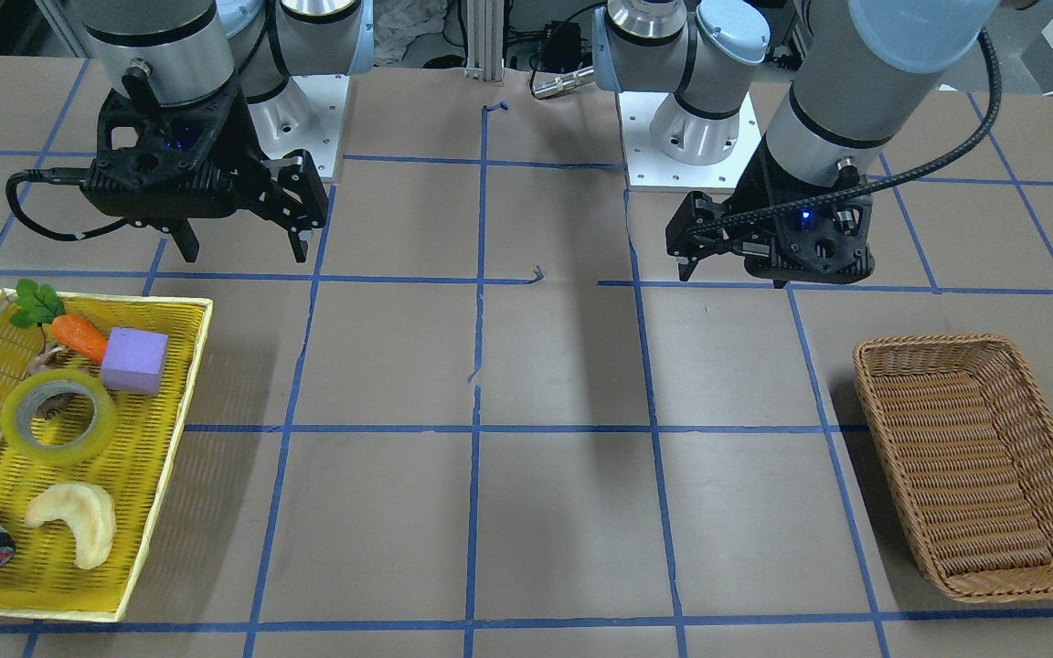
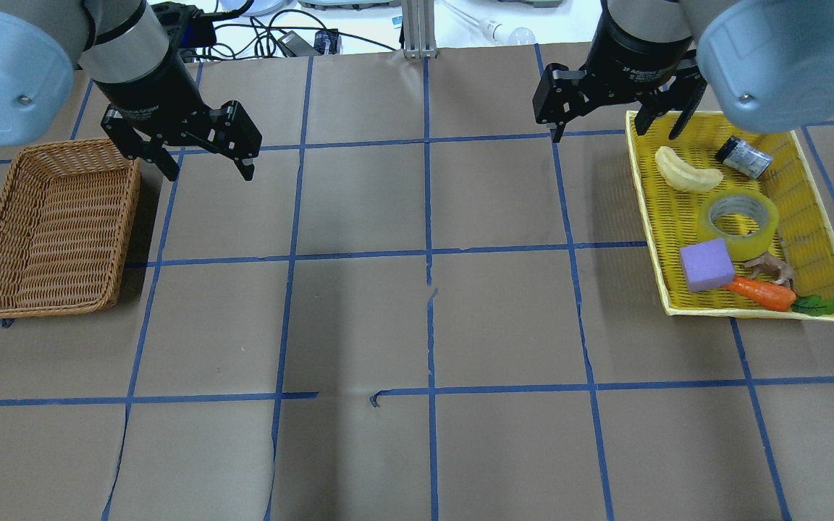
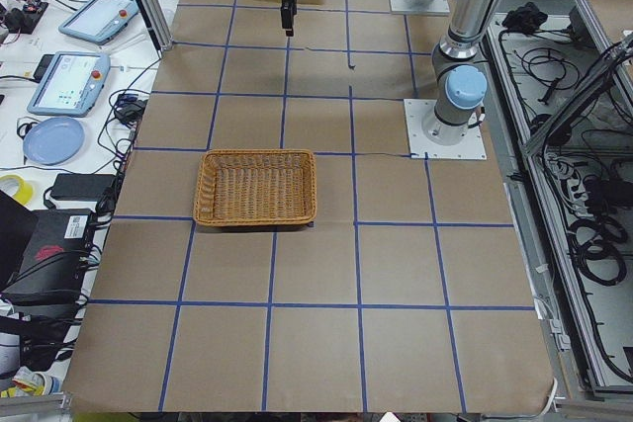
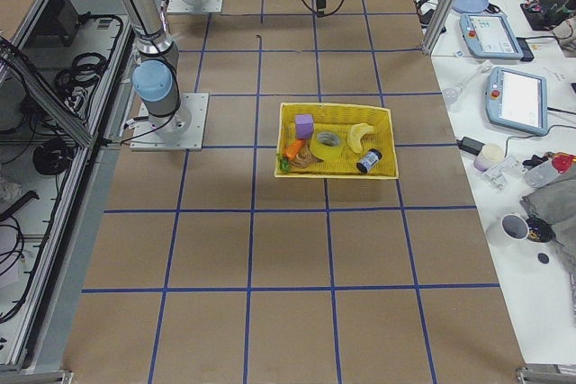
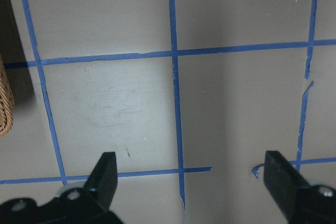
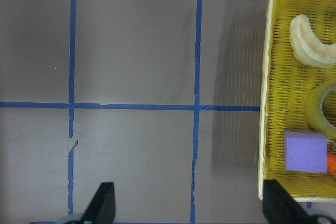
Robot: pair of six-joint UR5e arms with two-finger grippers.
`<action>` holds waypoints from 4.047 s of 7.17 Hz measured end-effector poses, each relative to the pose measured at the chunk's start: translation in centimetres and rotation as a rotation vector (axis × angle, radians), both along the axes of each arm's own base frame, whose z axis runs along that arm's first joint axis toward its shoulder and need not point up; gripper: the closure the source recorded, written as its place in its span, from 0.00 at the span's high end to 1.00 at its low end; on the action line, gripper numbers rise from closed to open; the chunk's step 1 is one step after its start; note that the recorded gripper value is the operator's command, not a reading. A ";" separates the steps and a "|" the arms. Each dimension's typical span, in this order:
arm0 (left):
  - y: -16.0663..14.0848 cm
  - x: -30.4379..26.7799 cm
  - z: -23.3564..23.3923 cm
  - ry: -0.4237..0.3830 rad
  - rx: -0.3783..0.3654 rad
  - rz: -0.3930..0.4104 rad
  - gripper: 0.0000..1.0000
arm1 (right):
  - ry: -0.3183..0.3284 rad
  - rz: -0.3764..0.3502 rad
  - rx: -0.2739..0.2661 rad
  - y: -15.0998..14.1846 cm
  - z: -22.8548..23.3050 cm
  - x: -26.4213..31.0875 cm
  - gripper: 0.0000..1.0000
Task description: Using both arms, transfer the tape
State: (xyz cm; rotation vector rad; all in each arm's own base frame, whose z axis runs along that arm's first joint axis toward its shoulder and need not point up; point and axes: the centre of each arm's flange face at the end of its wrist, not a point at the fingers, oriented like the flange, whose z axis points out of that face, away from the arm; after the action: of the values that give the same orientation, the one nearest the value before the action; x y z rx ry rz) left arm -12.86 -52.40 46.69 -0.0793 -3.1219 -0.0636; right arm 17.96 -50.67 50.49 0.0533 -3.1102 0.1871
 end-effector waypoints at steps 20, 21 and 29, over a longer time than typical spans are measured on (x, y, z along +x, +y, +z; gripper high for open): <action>0.4 -0.2 0.5 0.001 -0.001 -0.005 1.00 | -0.004 -0.013 0.036 -0.1 -0.4 -0.8 1.00; 0.4 -0.2 0.5 0.001 0.000 -0.005 1.00 | 0.003 -0.016 0.045 -0.2 -0.4 -1.1 1.00; 0.5 -0.2 0.4 0.003 0.000 -0.006 1.00 | 0.108 0.182 0.214 -11.3 -11.5 -24.0 1.00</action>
State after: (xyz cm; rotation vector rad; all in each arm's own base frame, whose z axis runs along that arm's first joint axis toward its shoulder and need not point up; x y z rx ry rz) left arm -13.10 -51.94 47.12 -0.0884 -3.1190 -0.0641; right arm -6.05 -61.95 38.96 0.3387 -3.0017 -0.1417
